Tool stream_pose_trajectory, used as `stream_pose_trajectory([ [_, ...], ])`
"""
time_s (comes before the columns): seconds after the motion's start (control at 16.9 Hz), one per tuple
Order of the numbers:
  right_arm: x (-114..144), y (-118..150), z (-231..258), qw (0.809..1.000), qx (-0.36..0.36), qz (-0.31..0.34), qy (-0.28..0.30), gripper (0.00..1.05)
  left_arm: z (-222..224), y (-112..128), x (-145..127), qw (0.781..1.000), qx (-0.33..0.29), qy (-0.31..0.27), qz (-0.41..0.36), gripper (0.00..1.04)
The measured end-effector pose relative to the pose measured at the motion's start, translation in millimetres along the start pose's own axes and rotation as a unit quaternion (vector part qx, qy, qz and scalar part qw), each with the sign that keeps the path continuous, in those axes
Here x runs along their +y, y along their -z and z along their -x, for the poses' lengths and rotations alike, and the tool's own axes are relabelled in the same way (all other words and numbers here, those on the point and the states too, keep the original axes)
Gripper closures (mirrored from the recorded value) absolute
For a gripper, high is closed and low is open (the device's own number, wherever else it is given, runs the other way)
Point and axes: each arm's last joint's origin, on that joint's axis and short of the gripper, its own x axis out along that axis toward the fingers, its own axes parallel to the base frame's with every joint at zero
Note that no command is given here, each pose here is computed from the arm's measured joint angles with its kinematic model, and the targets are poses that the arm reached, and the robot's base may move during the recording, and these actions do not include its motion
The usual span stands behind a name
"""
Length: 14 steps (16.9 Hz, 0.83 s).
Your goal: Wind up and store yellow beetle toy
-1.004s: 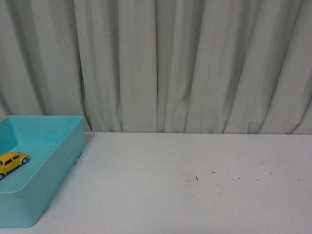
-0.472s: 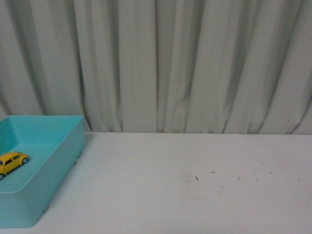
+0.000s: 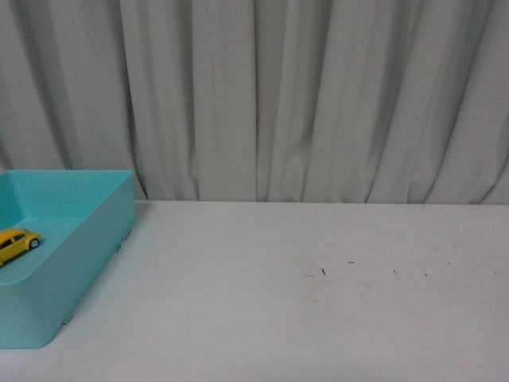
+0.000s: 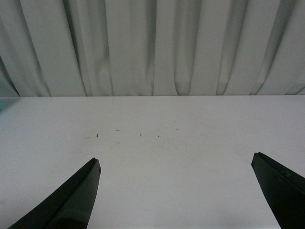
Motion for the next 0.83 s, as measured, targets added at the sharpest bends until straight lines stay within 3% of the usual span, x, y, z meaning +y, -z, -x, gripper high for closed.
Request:
stream_pose_trajectory([
  [0.83, 0.0, 0.0, 0.0, 1.0, 0.0, 0.0, 0.0, 0.07, 0.0, 0.2, 0.0, 1.0, 0.001, 0.001, 0.0, 0.07],
])
